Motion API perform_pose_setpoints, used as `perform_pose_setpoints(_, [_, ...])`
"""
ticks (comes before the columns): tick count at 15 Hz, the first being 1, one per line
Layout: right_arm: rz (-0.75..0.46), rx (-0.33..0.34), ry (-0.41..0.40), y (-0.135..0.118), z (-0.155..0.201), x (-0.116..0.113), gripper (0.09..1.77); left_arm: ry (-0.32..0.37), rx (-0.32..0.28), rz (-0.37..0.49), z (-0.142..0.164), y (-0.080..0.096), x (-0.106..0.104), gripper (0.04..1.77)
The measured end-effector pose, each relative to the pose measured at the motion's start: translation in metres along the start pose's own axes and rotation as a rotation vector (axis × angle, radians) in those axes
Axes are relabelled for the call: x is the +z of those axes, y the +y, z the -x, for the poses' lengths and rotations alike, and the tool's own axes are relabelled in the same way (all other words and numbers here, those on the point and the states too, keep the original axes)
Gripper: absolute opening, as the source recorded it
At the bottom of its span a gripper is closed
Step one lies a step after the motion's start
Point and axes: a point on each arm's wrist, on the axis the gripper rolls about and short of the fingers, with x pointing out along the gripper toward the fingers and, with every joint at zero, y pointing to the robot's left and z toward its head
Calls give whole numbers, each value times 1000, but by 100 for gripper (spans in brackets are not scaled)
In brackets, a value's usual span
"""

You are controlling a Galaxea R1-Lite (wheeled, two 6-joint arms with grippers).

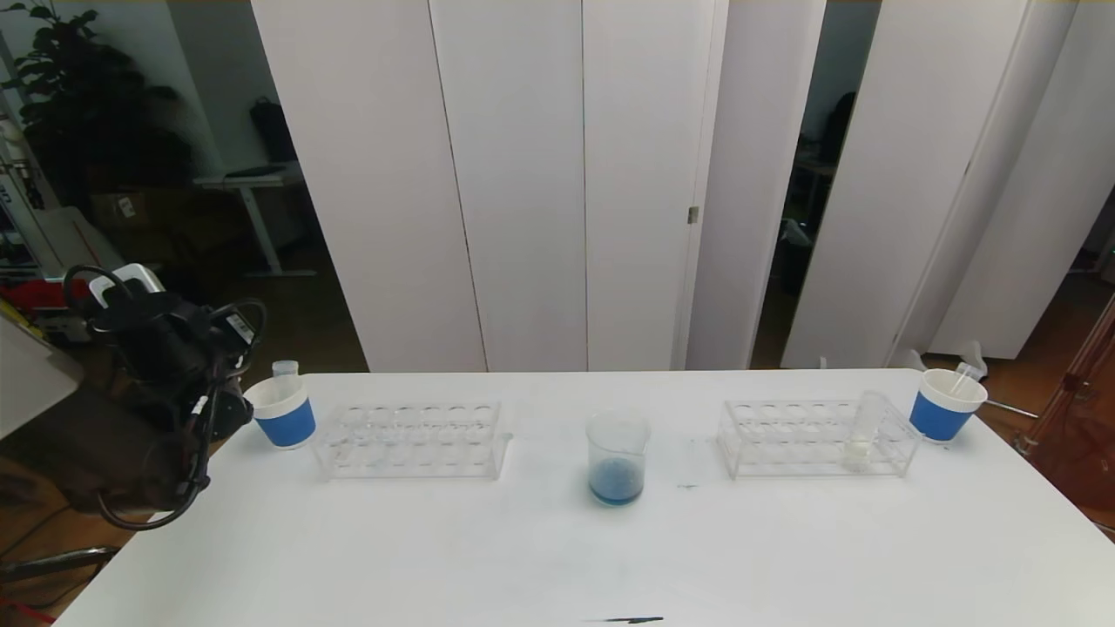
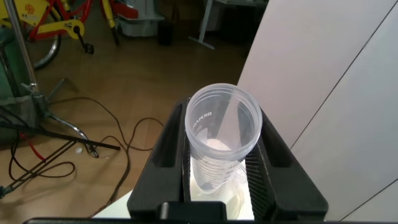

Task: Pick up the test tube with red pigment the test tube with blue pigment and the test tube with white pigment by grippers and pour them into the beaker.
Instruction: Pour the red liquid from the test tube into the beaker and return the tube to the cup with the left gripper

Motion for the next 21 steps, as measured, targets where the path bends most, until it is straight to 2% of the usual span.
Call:
perform_pose_setpoints(5, [0, 0, 0, 0, 0, 0, 175, 67, 25, 18, -17, 4, -44, 58])
perform_pose_setpoints(8, [0, 0, 0, 0, 0, 0, 175, 93, 32, 43, -21, 5, -60, 58])
perform_pose_setpoints(15, [0, 0, 0, 0, 0, 0, 175, 122, 40, 26, -26, 9, -77, 58])
perform_pose_setpoints(21, [0, 0, 0, 0, 0, 0, 175, 144, 30, 11, -25, 4, -86, 58])
